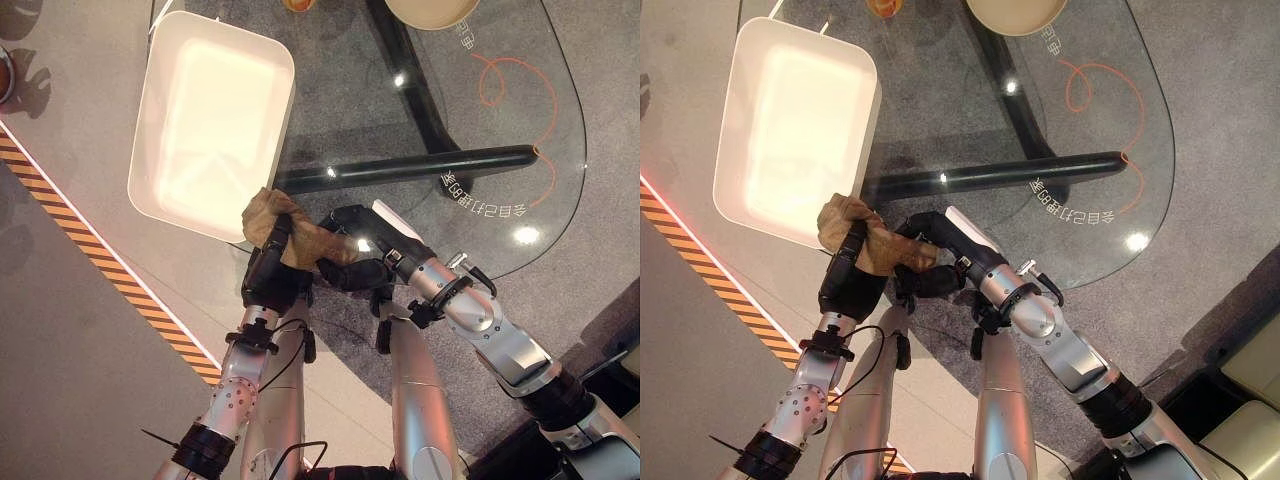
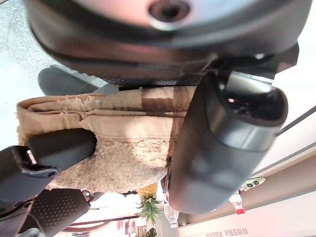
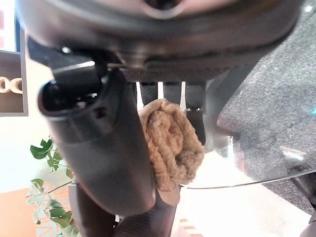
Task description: Wipe the table with a cloth and put it in the basket.
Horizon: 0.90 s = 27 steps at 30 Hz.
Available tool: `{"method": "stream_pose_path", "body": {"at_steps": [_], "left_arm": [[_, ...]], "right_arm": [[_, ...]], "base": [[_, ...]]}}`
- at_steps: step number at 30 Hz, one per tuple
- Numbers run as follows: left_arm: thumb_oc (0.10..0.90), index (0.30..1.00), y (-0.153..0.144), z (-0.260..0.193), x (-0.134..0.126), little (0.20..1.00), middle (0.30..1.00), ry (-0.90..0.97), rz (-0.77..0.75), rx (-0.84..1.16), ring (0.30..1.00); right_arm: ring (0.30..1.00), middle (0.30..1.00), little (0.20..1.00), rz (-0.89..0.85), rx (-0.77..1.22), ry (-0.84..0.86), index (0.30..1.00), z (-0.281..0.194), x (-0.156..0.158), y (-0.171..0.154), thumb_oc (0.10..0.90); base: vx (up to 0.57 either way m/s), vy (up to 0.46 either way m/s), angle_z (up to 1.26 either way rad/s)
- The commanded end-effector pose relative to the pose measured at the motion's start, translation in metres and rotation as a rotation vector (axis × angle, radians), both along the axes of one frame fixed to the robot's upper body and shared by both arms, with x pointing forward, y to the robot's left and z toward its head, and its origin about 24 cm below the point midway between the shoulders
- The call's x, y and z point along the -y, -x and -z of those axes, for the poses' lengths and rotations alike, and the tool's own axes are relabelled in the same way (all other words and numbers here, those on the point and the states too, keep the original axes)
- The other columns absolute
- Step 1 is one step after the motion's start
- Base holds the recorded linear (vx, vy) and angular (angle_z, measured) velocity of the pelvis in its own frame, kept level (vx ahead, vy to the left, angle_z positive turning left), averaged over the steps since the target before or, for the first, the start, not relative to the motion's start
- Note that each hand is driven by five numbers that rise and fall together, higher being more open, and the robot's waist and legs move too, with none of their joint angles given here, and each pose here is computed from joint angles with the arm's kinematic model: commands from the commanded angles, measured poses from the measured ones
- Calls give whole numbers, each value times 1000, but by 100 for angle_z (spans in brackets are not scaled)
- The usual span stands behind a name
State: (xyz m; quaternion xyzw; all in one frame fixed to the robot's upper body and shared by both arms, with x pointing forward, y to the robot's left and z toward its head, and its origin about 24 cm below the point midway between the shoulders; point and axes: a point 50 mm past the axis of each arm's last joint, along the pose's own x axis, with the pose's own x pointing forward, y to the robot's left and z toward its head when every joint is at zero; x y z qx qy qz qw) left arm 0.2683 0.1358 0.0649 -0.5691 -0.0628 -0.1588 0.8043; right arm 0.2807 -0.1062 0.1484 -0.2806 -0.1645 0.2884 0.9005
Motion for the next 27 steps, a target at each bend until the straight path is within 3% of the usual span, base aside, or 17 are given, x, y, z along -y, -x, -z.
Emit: {"method": "stream_pose_path", "body": {"at_steps": [1, 8, 10, 27], "left_arm": [[100, 300, 3, -61, 7, 200, 300, 95, 50, 343, 300], [100, 300, 4, -60, 8, 200, 300, 96, 49, 342, 300], [100, 300, 4, -60, 8, 200, 300, 96, 49, 342, 300], [100, 300, 6, -56, 3, 200, 300, 80, 7, 347, 300]], "right_arm": [[300, 300, 200, -124, 78, -19, 300, -13, -14, 18, 100], [321, 321, 225, -74, 82, -77, 321, -14, -13, 17, 125], [900, 900, 900, -49, 88, -101, 900, -14, -11, 16, 800], [900, 900, 900, 122, 129, -236, 900, -16, 7, 13, 800]], "base": [[0, 0, 0], [0, 0, 0], [0, 0, 0], [0, 0, 0]]}}
